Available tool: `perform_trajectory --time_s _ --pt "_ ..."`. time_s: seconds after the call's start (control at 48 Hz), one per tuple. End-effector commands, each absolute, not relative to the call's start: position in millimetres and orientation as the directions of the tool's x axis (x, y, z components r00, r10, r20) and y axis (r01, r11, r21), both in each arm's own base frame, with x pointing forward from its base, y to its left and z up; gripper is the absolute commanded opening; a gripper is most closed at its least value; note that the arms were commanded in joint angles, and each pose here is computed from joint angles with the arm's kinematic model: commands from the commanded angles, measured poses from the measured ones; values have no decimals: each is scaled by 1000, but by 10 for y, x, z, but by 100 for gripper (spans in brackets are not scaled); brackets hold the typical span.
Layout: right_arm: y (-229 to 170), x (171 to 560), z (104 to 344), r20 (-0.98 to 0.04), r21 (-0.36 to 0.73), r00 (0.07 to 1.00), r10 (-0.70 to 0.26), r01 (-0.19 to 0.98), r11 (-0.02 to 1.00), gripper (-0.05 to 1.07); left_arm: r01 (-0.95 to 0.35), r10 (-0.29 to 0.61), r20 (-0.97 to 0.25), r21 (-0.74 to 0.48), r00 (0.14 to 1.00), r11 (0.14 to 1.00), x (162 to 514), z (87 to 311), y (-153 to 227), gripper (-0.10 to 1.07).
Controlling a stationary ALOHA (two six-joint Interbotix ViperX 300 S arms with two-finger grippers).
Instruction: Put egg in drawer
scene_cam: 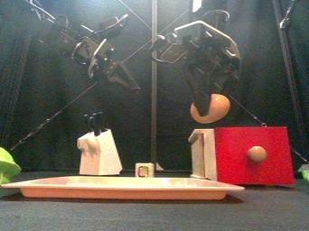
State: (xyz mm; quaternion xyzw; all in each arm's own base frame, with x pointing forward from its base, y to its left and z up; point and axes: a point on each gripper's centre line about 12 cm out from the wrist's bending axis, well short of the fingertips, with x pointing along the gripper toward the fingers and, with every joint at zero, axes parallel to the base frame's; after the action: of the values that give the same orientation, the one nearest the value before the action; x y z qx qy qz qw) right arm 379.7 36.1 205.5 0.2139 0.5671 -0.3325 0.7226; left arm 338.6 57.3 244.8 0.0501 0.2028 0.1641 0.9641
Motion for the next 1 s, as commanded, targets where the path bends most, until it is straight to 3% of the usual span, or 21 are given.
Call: perform_trajectory --time_s 0.0,0.354,0.646,0.979 --pt "238 3677 2264 -956 -34 171 -239 744 668 71 -302 340 -351 160 873 940 3393 2538 573 9" --pt "-45 3367 1991 -966 -115 55 -253 785 609 72 -306 344 -354 159 870 938 3385 2525 592 9" --pt "-163 3340 2036 -950 -171 28 -310 785 596 72 -307 345 -355 160 869 938 3381 2520 593 9" --pt "-260 3283 1991 -922 -304 -86 -378 765 567 72 -307 345 -355 160 869 938 3381 2520 593 9"
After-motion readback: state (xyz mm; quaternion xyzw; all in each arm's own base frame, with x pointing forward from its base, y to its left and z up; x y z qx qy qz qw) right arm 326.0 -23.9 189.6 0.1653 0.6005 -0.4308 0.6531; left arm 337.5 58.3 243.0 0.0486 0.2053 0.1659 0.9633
